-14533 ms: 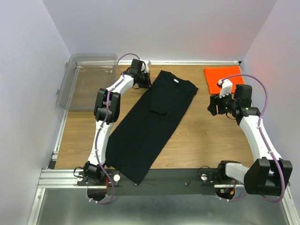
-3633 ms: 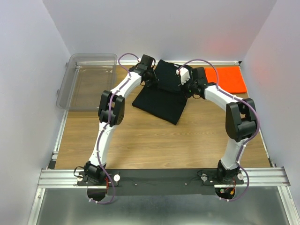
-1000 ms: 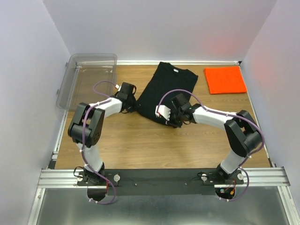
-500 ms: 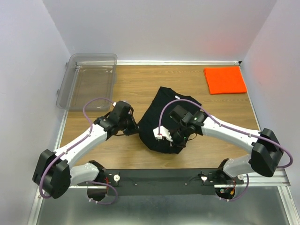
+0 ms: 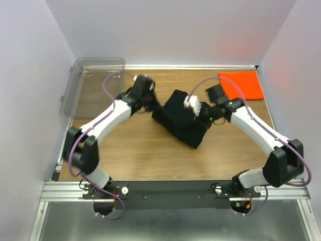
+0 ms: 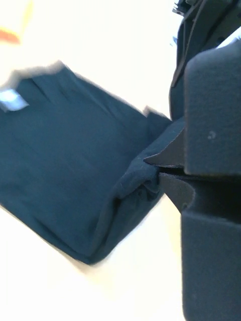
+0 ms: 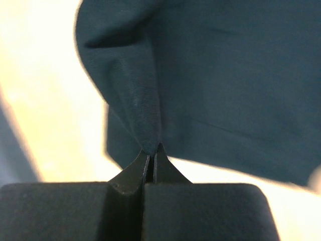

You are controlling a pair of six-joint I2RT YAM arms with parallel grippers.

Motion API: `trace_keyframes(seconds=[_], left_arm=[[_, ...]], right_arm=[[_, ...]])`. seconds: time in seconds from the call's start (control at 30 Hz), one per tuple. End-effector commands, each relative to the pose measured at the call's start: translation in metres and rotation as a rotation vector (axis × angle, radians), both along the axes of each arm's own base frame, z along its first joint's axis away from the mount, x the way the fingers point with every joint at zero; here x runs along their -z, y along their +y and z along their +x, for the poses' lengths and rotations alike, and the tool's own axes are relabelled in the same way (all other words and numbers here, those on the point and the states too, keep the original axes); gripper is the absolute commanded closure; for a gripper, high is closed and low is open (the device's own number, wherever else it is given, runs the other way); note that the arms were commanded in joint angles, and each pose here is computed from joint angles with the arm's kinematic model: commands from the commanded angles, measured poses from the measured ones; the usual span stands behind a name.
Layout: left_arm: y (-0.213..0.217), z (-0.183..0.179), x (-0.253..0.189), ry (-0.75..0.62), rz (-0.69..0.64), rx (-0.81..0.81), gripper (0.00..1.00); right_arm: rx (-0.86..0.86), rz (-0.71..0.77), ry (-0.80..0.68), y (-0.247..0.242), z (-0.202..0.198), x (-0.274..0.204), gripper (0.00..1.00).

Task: Fold and stack the t-shirts
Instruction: Fold the tshirt

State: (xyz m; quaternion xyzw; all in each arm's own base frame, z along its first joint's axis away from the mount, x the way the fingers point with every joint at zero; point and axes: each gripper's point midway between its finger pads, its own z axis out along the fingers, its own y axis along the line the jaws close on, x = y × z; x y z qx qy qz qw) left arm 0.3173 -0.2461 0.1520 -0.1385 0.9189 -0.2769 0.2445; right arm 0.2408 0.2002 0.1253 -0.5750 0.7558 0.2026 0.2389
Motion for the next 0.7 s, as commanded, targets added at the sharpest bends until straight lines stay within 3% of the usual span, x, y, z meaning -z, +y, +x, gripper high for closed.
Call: trace_keyframes(seconds=[0.0, 0.03, 0.07, 0.1, 0.27, 0.47, 0.67], left_arm=[[-0.046, 0.092, -0.062, -0.259, -0.06, 0.068, 1.0], [-0.067, 0.112, -0.101, -0.369, -0.109, 0.132, 1.0], [-0.076, 0.124, -0.099, -0.368, -0.112, 0.142, 1.0], [-0.09, 0.139, -0.071, -0.332, -0.108, 0.177, 1.0], [-0.138, 0.195, -0.034, -0.327, -0.13, 0.283, 1.0], [-0.143, 0.219, 0.012, -0.281, -0.113, 0.257, 1.0], [-0.15, 0.237, -0.003, -0.367, -0.191, 0.221, 1.0]], right_arm=[[0.187, 0.035, -0.102, -0.032, 0.068, -0.032, 0.99], [0.208, 0.023, -0.087, -0.037, 0.077, -0.025, 0.99], [0.237, 0.02, -0.089, -0.042, 0.086, -0.024, 1.0], [0.276, 0.017, -0.105, -0.05, 0.099, -0.027, 1.0], [0.43, 0.007, -0.104, -0.08, 0.14, -0.016, 0.99], [0.514, -0.011, -0.052, -0.096, 0.152, 0.01, 0.99], [0.642, 0.037, -0.069, -0.107, 0.165, 0.011, 0.99]])
